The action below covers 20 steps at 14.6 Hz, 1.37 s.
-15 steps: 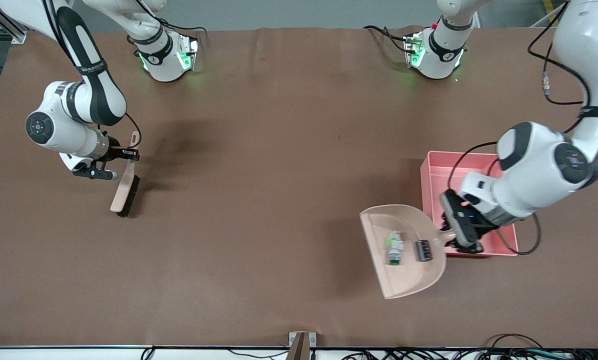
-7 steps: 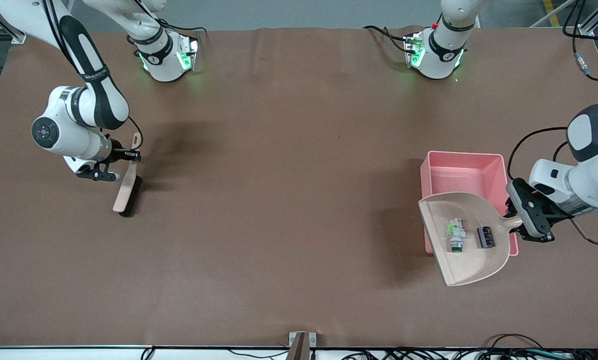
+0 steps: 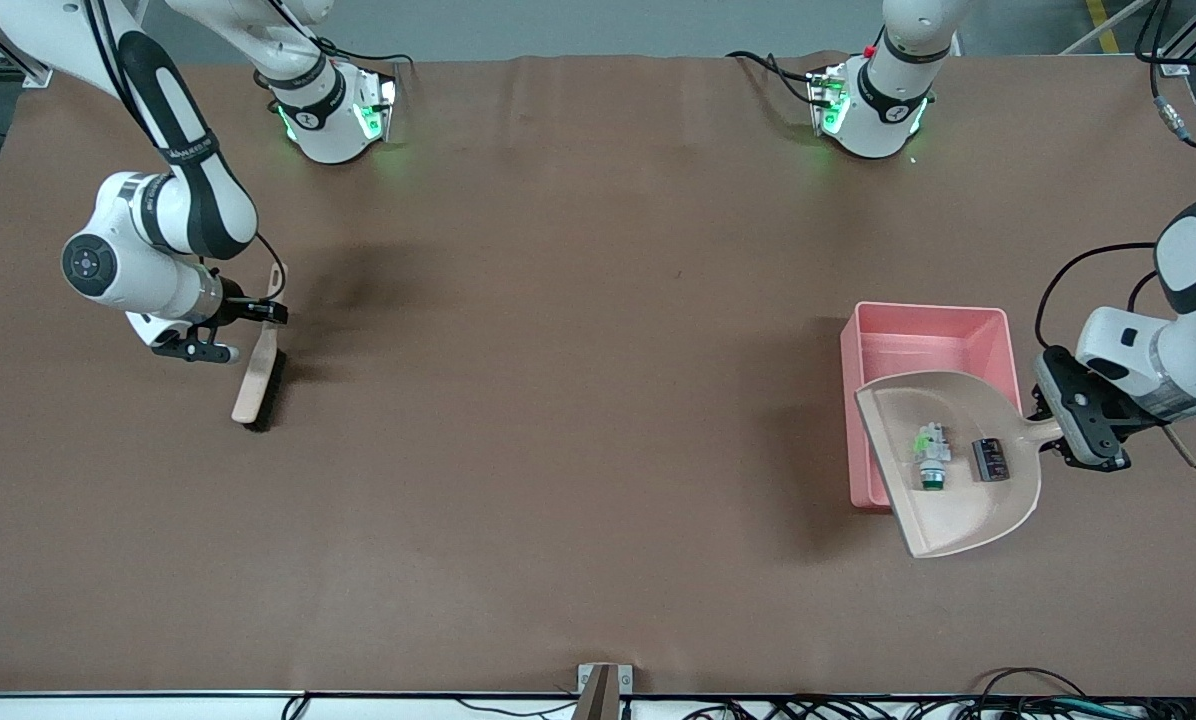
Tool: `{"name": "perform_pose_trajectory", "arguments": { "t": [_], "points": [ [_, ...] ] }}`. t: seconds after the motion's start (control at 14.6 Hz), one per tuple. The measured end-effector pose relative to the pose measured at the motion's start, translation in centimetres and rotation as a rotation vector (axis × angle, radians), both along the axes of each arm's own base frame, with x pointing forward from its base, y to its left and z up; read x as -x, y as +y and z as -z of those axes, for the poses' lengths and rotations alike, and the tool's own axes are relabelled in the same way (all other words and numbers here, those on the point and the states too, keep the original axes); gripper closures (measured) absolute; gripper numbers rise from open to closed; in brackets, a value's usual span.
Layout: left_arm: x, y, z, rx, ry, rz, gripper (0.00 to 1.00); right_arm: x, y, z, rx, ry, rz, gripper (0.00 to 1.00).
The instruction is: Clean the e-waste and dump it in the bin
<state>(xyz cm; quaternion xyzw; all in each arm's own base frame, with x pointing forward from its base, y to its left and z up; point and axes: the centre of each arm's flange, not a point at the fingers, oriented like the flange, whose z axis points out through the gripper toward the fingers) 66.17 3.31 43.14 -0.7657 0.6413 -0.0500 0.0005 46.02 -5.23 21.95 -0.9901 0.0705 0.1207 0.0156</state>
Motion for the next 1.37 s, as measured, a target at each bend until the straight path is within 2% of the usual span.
{"name": "perform_pose_trajectory", "arguments": {
  "t": [0.14,0.27,0.41,0.48,0.68,0.82,0.96,1.16,1.37],
  "points": [
    [0.3,2.3,-0.5,-0.016,-0.002,0.036,0.67,-0.2,0.0,-0.1,0.001,-0.007,0.000,0.20],
    [0.7,5.0,-0.5,-0.028,-0.001,0.084,0.67,-0.8,-0.1,-0.5,0.002,-0.020,0.003,0.16],
    [1.2,8.3,0.1,-0.044,0.009,0.132,0.67,-1.8,-0.1,-1.1,0.001,-0.040,0.007,0.02],
    [1.4,9.7,0.6,-0.057,0.015,0.164,0.67,-2.3,-0.1,-1.5,0.001,-0.053,0.010,0.00],
    [1.9,12.8,1.5,-0.157,0.043,0.239,0.67,-3.9,-0.2,-3.0,0.001,-0.086,0.012,0.00],
    [2.0,12.8,2.2,-0.208,0.062,0.274,0.67,-5.5,-0.3,-5.1,-0.006,-0.067,0.012,0.00],
    [1.7,11.3,3.1,-0.259,0.083,0.323,0.67,-7.9,-0.5,-9.3,-0.017,-0.033,0.008,0.00],
    [1.3,8.2,4.4,-0.340,0.109,0.381,0.67,-11.0,-0.7,-16.8,-0.023,-0.046,0.000,0.00],
    [1.1,6.1,5.3,-0.437,0.122,0.386,0.67,-12.3,-0.3,-22.8,-0.027,-0.052,-0.014,0.00]
  ]
}}
